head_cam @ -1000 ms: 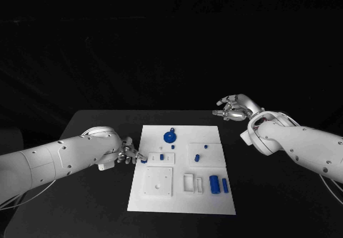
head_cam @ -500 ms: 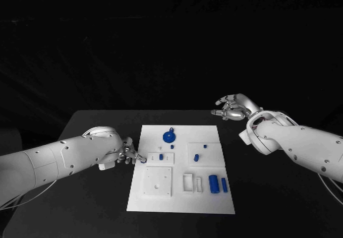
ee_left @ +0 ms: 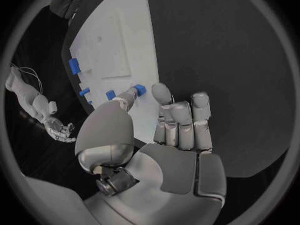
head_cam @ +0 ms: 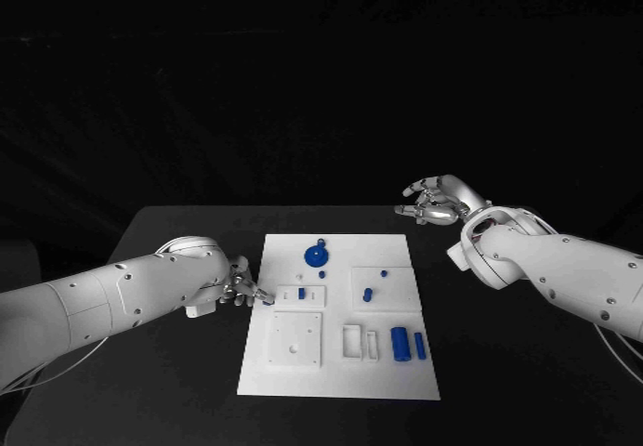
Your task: Assemble the parts on the task board
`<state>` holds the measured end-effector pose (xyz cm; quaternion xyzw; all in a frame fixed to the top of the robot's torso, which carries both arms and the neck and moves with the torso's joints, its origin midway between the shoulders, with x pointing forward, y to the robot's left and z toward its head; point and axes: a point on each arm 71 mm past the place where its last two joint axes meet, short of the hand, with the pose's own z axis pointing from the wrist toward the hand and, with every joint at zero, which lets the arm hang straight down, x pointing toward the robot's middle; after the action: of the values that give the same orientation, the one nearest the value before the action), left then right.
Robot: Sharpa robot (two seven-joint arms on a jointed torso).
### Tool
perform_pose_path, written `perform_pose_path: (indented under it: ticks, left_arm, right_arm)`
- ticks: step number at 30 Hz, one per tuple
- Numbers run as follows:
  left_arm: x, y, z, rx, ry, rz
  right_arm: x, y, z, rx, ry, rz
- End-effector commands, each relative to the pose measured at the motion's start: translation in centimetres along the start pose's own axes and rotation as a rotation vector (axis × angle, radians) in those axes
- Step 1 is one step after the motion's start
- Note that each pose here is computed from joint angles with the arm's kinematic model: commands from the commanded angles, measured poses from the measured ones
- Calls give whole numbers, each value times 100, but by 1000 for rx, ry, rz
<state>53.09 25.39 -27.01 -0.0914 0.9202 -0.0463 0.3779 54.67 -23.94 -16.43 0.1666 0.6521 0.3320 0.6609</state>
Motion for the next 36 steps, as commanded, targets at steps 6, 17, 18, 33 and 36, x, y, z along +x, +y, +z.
perform_pose_path:
  ticks: [6, 17, 18, 33, 36]
  left_arm:
    - [89, -7, 24, 22, 28, -20]
    - [95, 23, 17, 34, 46, -61]
    - [95, 30, 16, 35, 48, -65]
    - [95, 102, 6, 40, 69, -104]
    - [95, 116, 4, 41, 73, -109]
  right_arm:
    - [18, 5, -2, -9, 13, -1]
    - [23, -4, -5, -7, 13, -1]
    - [24, -5, -6, -7, 13, -1]
    - [34, -9, -8, -7, 14, -1]
    - [33, -10, -9, -7, 14, -1]
